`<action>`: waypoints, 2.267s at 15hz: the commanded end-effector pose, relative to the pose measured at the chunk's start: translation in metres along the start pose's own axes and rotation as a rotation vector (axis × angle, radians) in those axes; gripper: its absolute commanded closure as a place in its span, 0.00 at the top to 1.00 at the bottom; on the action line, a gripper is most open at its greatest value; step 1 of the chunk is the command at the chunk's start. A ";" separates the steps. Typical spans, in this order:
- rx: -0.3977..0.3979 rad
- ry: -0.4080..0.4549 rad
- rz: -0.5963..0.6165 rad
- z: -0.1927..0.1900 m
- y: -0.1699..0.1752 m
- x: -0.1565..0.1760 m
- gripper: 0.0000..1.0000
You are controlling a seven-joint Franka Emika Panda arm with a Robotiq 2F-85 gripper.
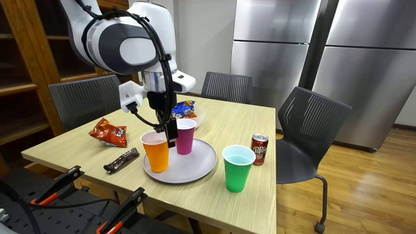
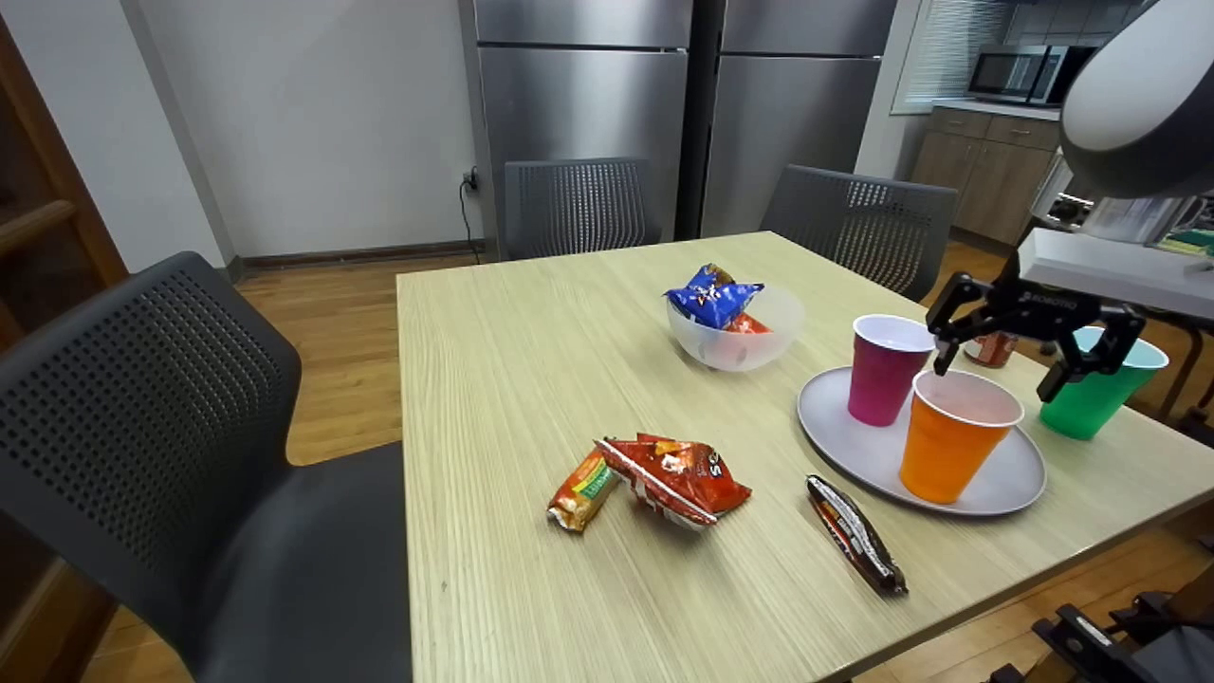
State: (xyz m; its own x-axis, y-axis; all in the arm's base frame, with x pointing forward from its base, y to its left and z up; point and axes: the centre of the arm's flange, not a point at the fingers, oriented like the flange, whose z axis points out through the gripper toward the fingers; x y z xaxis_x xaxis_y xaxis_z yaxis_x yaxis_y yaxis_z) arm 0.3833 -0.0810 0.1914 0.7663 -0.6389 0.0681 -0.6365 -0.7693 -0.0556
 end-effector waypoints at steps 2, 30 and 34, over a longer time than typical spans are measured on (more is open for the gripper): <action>0.029 0.031 -0.015 -0.037 -0.005 -0.023 1.00; 0.133 0.021 -0.390 -0.030 -0.221 -0.083 1.00; 0.123 -0.029 -0.381 0.000 -0.243 -0.089 1.00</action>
State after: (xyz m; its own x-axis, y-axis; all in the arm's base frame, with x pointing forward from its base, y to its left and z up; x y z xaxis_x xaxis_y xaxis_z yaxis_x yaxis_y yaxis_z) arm 0.4492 0.1423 0.2172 0.9520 -0.2770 0.1302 -0.2578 -0.9550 -0.1465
